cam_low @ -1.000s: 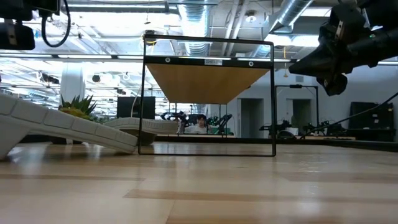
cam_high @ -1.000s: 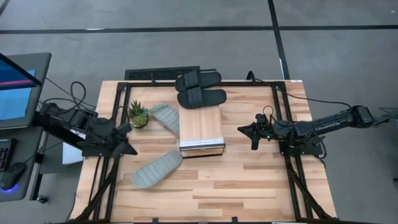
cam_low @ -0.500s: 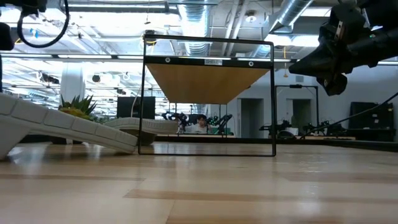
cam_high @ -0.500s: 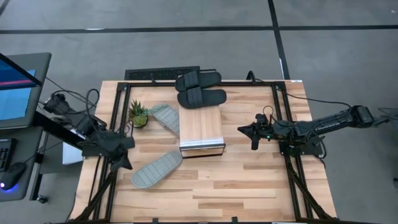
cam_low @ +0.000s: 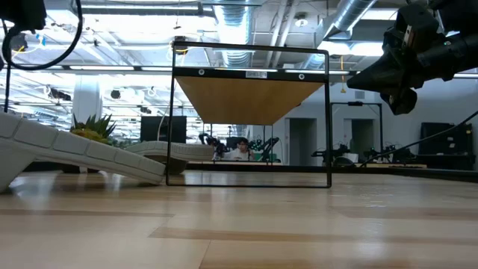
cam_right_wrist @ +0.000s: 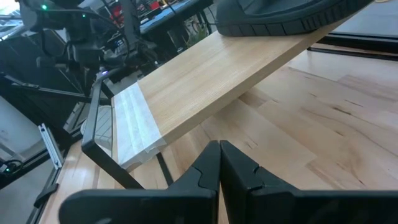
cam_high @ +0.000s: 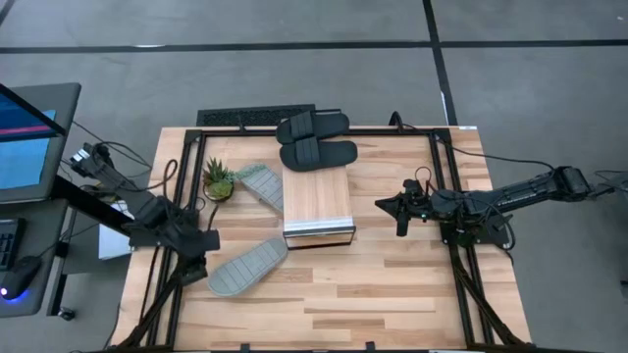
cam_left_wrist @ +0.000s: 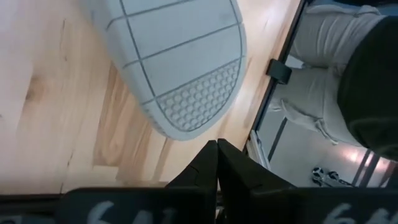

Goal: Pick and place slides into the shelf
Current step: Put the bottom gray slide on the shelf

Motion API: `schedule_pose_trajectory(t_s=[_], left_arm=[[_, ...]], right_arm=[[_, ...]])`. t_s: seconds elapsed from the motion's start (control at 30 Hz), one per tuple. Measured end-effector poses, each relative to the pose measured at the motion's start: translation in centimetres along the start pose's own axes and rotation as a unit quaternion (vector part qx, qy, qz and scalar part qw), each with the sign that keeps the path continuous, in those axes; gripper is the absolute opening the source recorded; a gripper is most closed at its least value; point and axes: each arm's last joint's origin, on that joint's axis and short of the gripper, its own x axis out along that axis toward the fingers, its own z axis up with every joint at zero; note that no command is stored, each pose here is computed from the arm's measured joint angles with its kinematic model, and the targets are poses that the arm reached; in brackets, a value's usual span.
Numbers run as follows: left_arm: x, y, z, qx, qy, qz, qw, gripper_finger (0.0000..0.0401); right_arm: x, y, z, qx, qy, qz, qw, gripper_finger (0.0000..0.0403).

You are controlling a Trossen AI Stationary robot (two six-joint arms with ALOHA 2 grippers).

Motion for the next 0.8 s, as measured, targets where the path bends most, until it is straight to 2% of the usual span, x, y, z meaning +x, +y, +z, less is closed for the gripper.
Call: schedule_pose_trajectory(t_s=[0.13, 0.23, 0.33, 0.6, 0.8], left_arm=[[0.09, 0.0, 0.04, -0.01, 0.0, 0.003, 1.0, 0.0003], [0.1, -0.02, 0.06, -0.014, -0.001, 0.003, 1.0, 0.0019], [0.1, -0.03, 0.07, -0.019, -0.004, 0.003, 1.0, 0.0054], [0.09, 0.02, 0.21, -0.026, -0.027, 0.012, 0.999, 0.0179], [0.08, 0.15, 0.29, -0.029, -0.044, 0.024, 0.998, 0.0229]], right_arm=[[0.0, 0.0, 0.0, 0.0, 0.0, 0.0, 1.0, 0.0], [0.0, 0.0, 0.0, 0.0, 0.0, 0.0, 1.0, 0.0], [0.0, 0.01, 0.0, 0.0, 0.0, 0.0, 1.0, 0.0], [-0.01, 0.04, -0.01, 0.0, 0.001, 0.002, 1.0, 0.0], [-0.01, 0.09, -0.04, 0.005, 0.007, 0.012, 1.0, 0.0]])
